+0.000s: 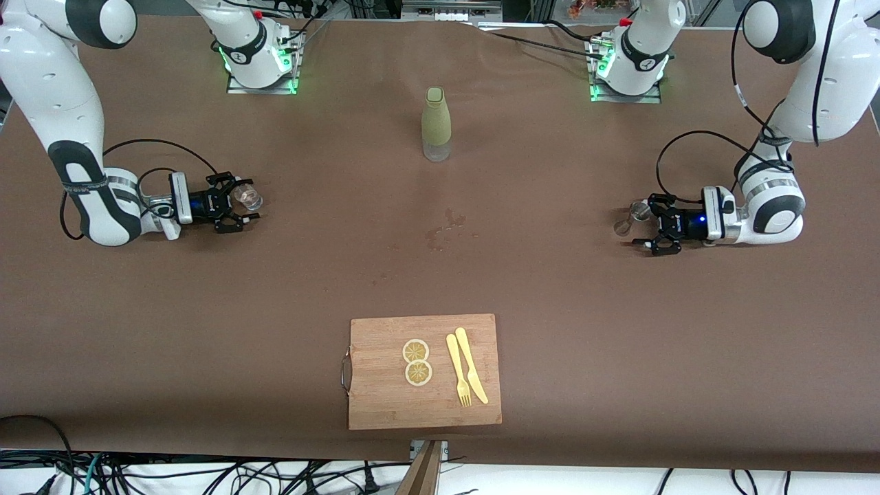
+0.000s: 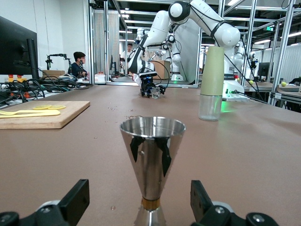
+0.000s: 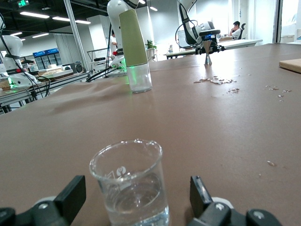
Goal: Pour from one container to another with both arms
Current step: 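Close the right gripper on the beaker while the left gripper grasps the jigger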
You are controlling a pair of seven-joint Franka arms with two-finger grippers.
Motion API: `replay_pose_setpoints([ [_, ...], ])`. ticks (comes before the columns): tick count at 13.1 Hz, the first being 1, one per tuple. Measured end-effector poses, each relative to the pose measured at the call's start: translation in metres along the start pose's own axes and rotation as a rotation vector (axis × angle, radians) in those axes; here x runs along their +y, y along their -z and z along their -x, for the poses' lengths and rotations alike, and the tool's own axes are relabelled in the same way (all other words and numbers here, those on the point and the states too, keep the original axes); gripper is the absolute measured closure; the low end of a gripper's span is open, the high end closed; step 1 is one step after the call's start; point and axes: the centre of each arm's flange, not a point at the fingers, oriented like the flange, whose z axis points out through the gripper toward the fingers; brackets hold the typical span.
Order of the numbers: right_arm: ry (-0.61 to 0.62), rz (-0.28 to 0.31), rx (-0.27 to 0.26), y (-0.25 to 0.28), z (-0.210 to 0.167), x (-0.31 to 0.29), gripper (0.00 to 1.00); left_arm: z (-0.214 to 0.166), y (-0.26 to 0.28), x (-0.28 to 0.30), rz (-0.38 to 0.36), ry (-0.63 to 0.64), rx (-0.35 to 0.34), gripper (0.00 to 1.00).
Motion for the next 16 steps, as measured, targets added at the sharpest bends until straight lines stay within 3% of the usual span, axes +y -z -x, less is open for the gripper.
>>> replay_pose_setpoints([
  [2,0.002,-0.003,0.004,-0.003,0.0,0.0,0.1,0.006,-0.002,0.003,0.002,0.008,0.003,0.08],
  [4,0.006,-0.006,0.008,-0.005,-0.001,0.001,0.18,0.007,-0.002,0.003,0.002,0.01,0.003,0.23],
  [7,0.016,-0.008,0.021,-0.013,-0.004,0.007,0.53,0.007,-0.002,0.003,0.002,0.008,0.003,0.29],
  [9,0.017,-0.011,0.021,-0.015,-0.005,0.008,0.74,0.007,-0.002,0.003,0.002,0.0,0.003,0.45],
  [10,0.017,-0.01,0.021,-0.015,-0.005,0.008,0.85,0.007,-0.002,0.003,0.002,-0.002,0.003,0.48],
  [11,0.017,-0.01,0.021,-0.015,-0.005,0.008,0.88,0.007,-0.002,0.003,0.002,-0.003,0.003,0.56],
  [16,0.037,-0.02,0.051,-0.02,-0.013,0.016,0.88,0.007,-0.001,0.003,0.0,-0.004,0.003,0.56],
])
